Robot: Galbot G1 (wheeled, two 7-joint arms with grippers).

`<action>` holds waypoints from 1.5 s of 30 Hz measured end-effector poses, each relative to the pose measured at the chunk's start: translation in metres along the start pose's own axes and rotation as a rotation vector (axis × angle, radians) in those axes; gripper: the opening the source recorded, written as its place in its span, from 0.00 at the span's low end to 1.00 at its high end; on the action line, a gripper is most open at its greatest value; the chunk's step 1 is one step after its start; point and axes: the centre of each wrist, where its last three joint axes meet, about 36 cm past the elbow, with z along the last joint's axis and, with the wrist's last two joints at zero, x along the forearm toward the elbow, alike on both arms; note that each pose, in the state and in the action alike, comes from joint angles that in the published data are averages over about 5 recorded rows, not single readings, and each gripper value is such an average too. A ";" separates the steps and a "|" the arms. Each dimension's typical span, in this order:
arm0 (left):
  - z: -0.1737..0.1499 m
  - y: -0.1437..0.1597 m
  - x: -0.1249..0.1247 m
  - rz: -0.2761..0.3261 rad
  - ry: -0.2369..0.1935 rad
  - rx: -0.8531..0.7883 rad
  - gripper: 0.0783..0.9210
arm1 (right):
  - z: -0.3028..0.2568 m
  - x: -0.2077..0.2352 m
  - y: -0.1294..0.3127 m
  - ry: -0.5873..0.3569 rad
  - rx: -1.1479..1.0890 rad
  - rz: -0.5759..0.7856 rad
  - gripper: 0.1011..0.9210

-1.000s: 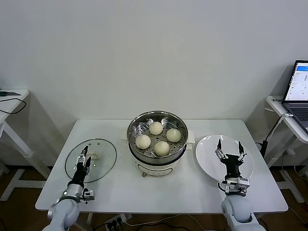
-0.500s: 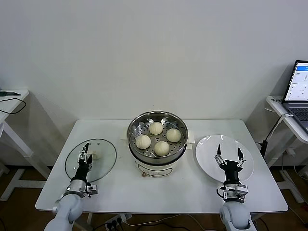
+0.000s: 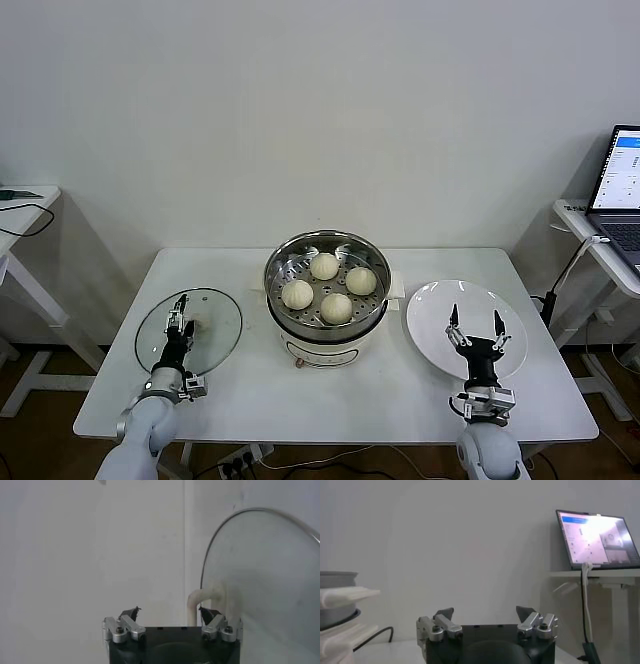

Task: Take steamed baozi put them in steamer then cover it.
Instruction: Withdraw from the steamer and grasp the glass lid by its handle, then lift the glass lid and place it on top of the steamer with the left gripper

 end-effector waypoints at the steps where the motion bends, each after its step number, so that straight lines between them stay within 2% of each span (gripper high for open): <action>1: 0.000 0.000 -0.001 0.002 0.001 0.000 0.86 | 0.000 0.000 0.000 0.000 0.000 0.000 0.88; 4: 0.000 -0.001 -0.003 0.007 0.007 0.000 0.79 | 0.001 0.000 0.001 0.000 0.002 -0.002 0.88; 20: 0.003 -0.007 -0.012 0.061 0.020 0.010 0.23 | -0.003 0.001 0.001 -0.010 0.002 -0.001 0.88; 23: 0.003 -0.008 -0.014 0.065 0.019 0.024 0.16 | -0.003 0.002 0.001 -0.009 0.002 -0.002 0.88; 35: 0.010 0.002 -0.010 0.031 0.011 0.069 0.14 | -0.002 0.003 0.004 -0.014 -0.002 -0.010 0.88; 40: 0.017 0.023 -0.007 -0.021 0.022 0.064 0.14 | -0.001 0.003 0.004 -0.015 -0.003 -0.011 0.88; 45: 0.023 0.061 -0.002 -0.104 0.045 0.047 0.14 | -0.001 0.002 0.006 -0.016 -0.005 -0.012 0.88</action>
